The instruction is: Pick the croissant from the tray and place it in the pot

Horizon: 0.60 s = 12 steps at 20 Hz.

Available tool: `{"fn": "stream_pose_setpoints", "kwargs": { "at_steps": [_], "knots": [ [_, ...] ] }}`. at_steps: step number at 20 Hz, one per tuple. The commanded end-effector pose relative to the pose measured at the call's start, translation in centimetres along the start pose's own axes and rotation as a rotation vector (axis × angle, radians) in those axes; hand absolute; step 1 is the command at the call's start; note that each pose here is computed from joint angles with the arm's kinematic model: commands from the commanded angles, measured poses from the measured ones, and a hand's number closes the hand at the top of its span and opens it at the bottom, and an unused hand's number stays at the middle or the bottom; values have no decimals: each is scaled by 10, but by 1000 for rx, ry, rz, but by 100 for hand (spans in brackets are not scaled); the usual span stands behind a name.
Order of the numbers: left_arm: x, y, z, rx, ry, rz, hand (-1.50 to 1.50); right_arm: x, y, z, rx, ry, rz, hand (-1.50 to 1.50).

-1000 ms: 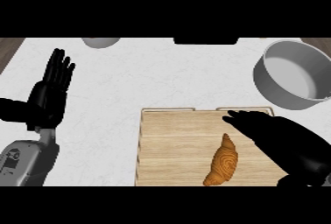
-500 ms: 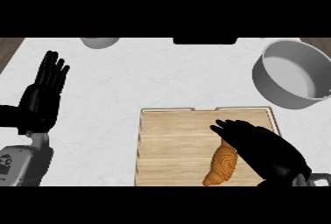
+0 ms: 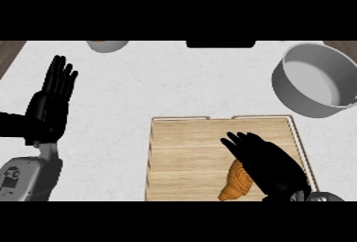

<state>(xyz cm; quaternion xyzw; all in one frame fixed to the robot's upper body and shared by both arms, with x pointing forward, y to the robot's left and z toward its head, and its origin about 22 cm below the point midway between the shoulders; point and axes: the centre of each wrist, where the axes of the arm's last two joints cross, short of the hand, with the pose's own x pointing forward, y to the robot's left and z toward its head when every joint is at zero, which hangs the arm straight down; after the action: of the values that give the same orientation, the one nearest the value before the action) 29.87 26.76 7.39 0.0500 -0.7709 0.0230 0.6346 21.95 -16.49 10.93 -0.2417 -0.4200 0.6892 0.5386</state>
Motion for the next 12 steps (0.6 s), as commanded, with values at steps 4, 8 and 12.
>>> {"fn": "stream_pose_setpoints", "kwargs": {
  "at_steps": [4, 8, 12],
  "knots": [
    [9, -1, -2, -9, 6, 11, 0, -11, 23, -19, 18, 40, 14, -150],
    [3, 4, 11, -24, -6, 1, 0, -13, 44, -39, -9, 19, 8, -150],
    [3, 5, -14, -15, 15, -5, 0, -8, 44, -61, 18, -13, 13, -150]
  ]
}}
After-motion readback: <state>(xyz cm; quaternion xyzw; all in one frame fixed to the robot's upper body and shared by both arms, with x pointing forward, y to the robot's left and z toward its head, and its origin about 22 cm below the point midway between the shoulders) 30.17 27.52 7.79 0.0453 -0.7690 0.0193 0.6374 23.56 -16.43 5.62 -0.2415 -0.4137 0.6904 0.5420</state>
